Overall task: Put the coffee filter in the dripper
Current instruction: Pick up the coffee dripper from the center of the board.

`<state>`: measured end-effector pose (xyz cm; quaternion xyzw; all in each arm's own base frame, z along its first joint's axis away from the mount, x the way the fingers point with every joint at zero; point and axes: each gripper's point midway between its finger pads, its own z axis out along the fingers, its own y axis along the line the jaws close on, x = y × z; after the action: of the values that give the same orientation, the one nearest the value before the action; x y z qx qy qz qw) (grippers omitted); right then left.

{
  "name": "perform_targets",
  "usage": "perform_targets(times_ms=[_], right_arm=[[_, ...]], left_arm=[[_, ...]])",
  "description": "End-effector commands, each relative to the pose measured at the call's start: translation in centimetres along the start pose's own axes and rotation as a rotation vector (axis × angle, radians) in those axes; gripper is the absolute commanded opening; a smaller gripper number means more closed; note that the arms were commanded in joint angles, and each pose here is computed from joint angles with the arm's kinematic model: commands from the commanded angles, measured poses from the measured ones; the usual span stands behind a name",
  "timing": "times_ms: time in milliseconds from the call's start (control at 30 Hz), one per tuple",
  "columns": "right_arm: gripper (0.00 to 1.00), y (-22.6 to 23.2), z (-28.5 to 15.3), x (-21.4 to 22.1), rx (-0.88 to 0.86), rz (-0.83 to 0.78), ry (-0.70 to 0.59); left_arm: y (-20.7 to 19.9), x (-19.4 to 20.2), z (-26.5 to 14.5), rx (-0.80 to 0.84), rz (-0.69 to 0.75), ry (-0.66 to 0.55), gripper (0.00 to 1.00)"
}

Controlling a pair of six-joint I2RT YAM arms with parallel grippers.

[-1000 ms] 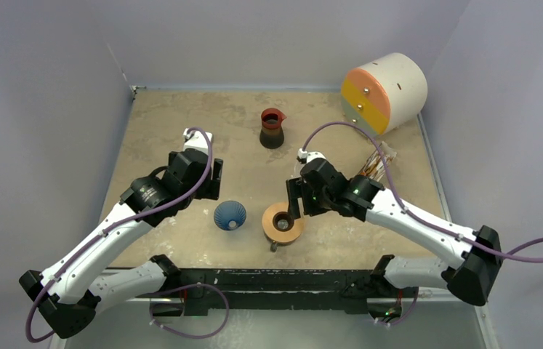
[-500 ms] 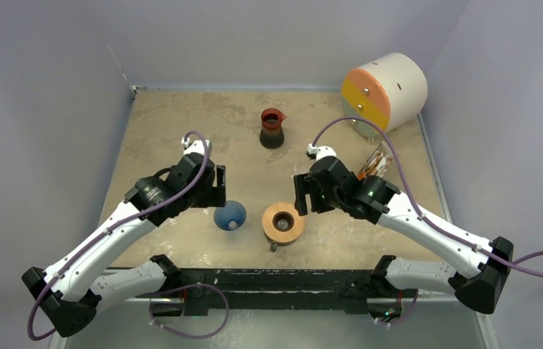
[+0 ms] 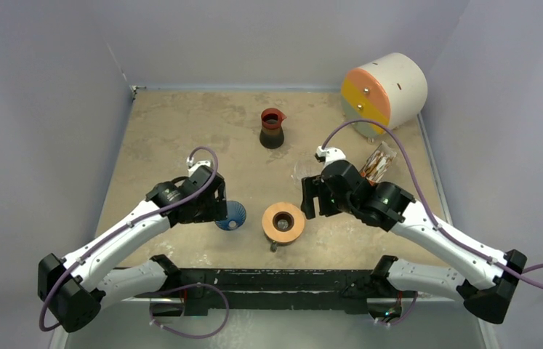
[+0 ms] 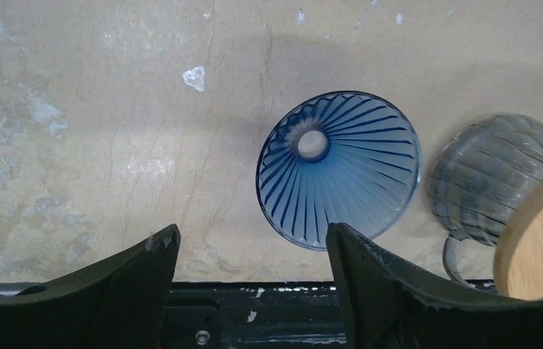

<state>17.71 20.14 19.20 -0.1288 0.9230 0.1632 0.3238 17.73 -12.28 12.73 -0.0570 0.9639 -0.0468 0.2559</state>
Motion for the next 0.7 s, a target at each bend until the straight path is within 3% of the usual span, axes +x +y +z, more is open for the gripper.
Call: perform_targets(times_ms=[0,433,667], right_arm=[[0.81,-0.9,-0.4,1.2,0.021,-0.018,0.018],[0.80,-1.9,-0.7,2.3,0.030,0.002,0.008],[0.80,-2.1,-0.7,2.4,0.035,0.005,0.001]], left_arm=[[-0.8,0.5,1.9,0.035,-0.074,0.034,0.69],[-2.1,1.5,4.6,0.138,-0.152,0.117,0.43],[-1.6,2.1,5.3,0.124,-0.175,0.127,0.34]])
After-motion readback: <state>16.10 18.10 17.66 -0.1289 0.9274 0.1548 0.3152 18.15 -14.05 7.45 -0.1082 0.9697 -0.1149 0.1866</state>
